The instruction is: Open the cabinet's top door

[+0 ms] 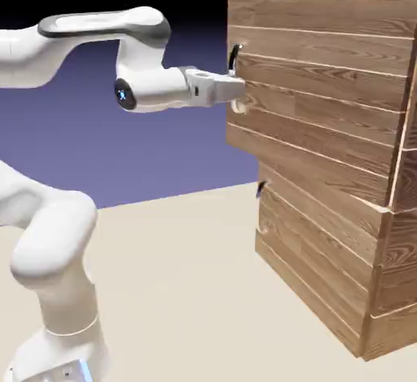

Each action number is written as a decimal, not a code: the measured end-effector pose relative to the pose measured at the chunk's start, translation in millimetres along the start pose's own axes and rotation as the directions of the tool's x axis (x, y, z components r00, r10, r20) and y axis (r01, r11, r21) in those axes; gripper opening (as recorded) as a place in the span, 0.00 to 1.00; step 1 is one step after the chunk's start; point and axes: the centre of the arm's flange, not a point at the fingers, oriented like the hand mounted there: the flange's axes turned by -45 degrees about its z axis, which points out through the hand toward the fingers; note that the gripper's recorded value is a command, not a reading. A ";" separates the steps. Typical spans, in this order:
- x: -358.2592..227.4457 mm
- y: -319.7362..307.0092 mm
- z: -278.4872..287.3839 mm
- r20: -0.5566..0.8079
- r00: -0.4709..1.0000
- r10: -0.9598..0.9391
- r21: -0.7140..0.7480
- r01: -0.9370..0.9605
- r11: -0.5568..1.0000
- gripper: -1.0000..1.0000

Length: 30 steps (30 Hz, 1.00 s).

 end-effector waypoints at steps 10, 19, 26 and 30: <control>0.0 27.7 -62.2 0.000 1.000 0.000 0.156 0.000 0.988 0.00; 0.1 55.1 -106.4 0.000 1.000 0.000 0.272 0.000 0.962 0.00; 0.1 69.6 -125.8 0.000 1.000 0.000 0.325 0.000 0.946 0.00; 0.1 81.2 -139.8 0.000 1.000 -0.001 0.364 0.000 0.932 0.00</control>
